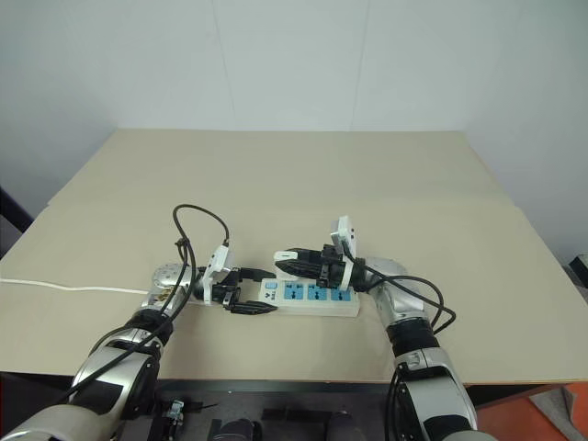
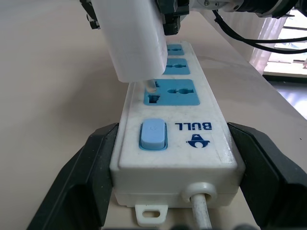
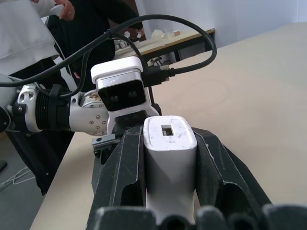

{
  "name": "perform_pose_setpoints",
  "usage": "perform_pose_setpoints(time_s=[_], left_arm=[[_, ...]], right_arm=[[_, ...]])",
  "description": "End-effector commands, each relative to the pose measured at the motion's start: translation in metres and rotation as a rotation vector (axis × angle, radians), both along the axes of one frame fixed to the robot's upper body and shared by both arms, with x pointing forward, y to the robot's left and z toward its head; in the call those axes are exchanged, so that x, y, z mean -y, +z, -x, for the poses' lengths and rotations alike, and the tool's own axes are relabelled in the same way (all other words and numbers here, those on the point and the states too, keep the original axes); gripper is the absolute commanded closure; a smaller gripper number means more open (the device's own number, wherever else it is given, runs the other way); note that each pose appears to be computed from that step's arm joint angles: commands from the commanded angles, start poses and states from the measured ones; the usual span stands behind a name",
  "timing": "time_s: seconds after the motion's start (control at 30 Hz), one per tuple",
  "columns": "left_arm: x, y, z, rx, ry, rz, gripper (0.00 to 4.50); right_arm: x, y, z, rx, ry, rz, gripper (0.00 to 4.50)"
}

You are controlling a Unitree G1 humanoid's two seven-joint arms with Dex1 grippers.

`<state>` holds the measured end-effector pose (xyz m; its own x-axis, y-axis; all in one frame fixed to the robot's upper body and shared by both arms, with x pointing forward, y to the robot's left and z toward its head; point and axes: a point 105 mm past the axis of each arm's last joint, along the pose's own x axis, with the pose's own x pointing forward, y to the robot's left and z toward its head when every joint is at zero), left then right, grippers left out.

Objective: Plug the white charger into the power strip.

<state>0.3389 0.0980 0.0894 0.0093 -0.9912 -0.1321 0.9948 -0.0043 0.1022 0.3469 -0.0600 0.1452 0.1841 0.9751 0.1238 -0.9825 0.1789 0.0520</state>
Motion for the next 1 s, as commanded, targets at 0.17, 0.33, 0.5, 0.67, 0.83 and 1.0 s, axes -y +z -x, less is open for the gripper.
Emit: perform_pose_setpoints(time_s=[0.17, 0.33, 0.5, 0.67, 0.83, 1.0], left_arm=[[-0.004, 0.007, -0.001, 0.031, 0.002, 0.010, 1.25], [-0.008, 0.006, 0.000, 0.031, 0.010, 0.004, 1.25], [-0.013, 0.005, 0.000, 0.028, 0.019, -0.001, 1.25], [-0.014, 0.006, -0.001, 0.024, 0.019, -0.006, 1.25], [-0.010, 0.007, -0.001, 0.026, 0.010, 0.000, 1.25], [-0.004, 0.010, -0.003, 0.030, 0.002, 0.011, 1.25]], right_arm=[[0.008, 0.005, -0.003, 0.050, -0.012, -0.007, 3.39], [0.011, -0.001, -0.003, 0.044, -0.019, 0.002, 3.39], [0.010, -0.003, -0.002, 0.051, -0.020, -0.001, 3.39], [0.007, -0.004, -0.004, 0.058, -0.013, 0.012, 3.39], [0.003, -0.008, -0.002, 0.054, 0.001, 0.019, 3.39], [-0.001, -0.002, -0.005, 0.047, 0.005, -0.007, 3.39]])
